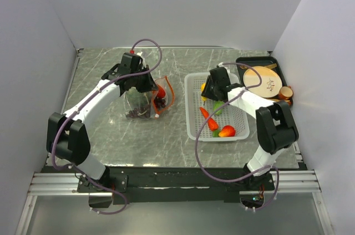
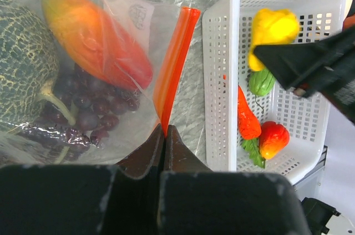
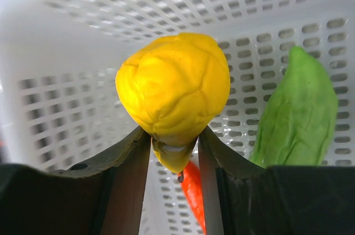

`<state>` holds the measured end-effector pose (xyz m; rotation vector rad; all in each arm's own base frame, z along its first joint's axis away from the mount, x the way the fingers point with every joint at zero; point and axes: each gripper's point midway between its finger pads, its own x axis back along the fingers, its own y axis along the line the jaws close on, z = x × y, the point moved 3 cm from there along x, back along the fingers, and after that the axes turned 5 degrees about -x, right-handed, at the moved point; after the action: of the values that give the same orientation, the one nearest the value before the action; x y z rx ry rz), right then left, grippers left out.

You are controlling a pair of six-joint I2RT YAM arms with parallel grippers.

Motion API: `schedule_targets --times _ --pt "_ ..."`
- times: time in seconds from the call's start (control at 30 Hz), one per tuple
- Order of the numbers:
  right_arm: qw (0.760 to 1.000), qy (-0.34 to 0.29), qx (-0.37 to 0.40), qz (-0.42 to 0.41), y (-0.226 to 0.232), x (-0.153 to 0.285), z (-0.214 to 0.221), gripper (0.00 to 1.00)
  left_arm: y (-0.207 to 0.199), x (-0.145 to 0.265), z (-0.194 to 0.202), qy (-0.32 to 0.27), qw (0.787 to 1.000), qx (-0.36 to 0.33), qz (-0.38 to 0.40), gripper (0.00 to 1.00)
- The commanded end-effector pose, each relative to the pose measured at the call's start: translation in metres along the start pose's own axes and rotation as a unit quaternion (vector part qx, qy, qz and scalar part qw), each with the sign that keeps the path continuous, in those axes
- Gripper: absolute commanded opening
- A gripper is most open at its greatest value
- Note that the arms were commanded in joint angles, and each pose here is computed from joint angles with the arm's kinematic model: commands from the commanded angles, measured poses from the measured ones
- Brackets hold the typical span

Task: Place the food in the zip-top bag and seal the zipper
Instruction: Pick up the fake fruit from the bin.

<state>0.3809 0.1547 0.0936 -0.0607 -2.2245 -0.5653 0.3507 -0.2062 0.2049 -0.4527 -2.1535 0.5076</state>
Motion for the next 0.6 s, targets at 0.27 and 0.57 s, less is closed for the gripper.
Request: schedule_targets --times 0.27,0.57 --pt "0.998 -0.024 0.024 -0.046 0.013 0.038 -0.009 0.28 -0.011 0.005 -0.016 -0.021 1.0 -0.013 0.011 0.01" --pt "0.995 -0.025 0.04 -0.086 0.024 0.053 -0.011 0.25 -0.013 0.005 -0.017 -0.022 1.0 -0.009 0.018 0.01"
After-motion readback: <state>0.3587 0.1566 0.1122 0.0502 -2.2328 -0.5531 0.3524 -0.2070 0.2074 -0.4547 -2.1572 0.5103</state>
